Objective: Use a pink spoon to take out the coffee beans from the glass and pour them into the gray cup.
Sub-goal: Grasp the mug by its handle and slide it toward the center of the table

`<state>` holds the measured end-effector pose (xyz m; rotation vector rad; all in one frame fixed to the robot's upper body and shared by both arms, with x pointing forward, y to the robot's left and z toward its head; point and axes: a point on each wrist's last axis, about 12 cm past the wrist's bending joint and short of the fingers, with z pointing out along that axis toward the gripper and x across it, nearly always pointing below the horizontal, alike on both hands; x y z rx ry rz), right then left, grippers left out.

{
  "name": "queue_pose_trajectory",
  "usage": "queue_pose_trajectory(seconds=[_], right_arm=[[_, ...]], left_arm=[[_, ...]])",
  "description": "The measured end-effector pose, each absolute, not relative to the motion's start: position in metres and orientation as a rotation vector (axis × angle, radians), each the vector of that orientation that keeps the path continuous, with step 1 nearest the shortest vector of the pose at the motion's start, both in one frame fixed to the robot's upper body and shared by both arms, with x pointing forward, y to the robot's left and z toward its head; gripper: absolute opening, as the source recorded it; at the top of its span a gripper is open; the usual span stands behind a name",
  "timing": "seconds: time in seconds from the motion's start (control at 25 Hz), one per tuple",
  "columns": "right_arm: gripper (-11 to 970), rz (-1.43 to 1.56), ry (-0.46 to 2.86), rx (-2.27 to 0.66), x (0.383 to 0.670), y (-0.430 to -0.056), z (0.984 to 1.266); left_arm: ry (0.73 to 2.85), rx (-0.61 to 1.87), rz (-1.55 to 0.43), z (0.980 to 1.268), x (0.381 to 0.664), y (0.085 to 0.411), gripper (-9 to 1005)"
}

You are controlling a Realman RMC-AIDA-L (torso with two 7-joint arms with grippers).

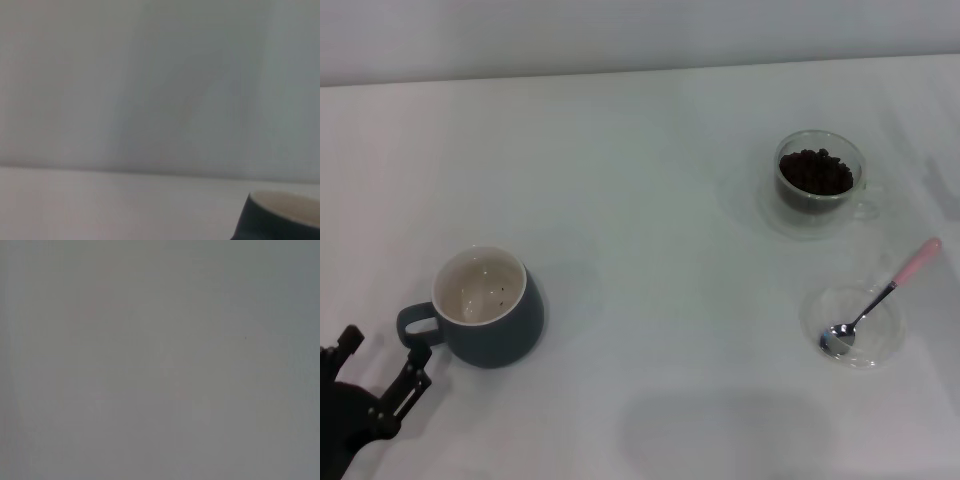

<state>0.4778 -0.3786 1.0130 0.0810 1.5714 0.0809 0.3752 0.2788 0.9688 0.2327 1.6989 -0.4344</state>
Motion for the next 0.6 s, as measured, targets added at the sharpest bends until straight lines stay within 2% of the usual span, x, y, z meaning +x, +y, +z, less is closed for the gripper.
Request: queue_pose_trajectory(seconds=[0.6], right_arm=[[885,0.077,1.573,0.081,0.477,-0.379,1.013]], left_arm=[[1.743,0.241,-0.422,0.967,0.397,0.280,803]])
